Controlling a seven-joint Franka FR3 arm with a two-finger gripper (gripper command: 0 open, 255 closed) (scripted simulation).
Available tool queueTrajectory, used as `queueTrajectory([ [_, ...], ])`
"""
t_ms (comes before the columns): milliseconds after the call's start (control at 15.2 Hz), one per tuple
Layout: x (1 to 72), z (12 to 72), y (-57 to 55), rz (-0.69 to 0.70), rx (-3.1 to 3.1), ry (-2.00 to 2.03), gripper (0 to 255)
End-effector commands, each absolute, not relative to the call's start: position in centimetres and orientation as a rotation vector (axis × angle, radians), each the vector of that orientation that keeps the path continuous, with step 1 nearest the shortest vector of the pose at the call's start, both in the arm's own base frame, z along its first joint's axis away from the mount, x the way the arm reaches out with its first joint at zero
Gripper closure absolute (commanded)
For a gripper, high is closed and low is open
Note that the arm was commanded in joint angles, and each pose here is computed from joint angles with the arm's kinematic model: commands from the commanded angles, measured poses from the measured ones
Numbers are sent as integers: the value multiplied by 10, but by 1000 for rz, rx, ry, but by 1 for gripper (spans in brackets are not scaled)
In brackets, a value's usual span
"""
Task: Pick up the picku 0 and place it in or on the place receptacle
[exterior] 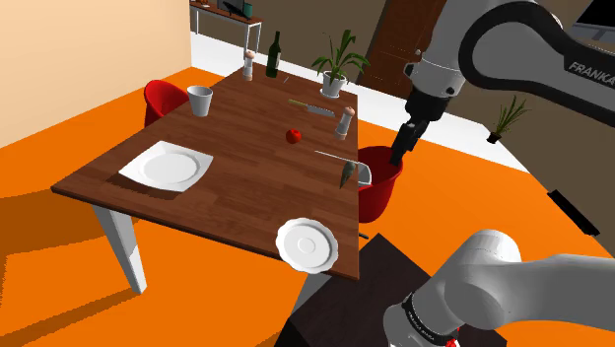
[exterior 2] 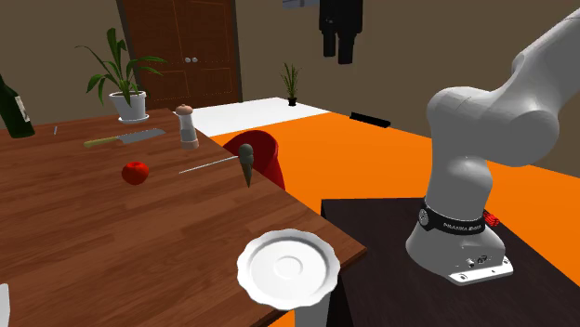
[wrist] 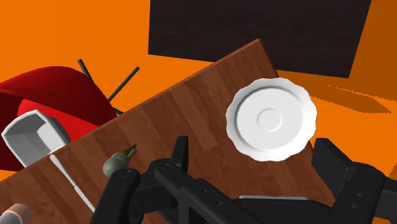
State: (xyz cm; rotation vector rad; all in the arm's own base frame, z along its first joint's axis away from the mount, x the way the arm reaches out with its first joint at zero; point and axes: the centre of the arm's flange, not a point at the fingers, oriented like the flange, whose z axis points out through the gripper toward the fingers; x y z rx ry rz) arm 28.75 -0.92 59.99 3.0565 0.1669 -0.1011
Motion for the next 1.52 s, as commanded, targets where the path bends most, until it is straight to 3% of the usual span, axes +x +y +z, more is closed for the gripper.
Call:
queueTrajectory([
  [0,288,600,-9,-101,3057,167,0],
  [1452,465,430,-188,-322,3036,538,0],
])
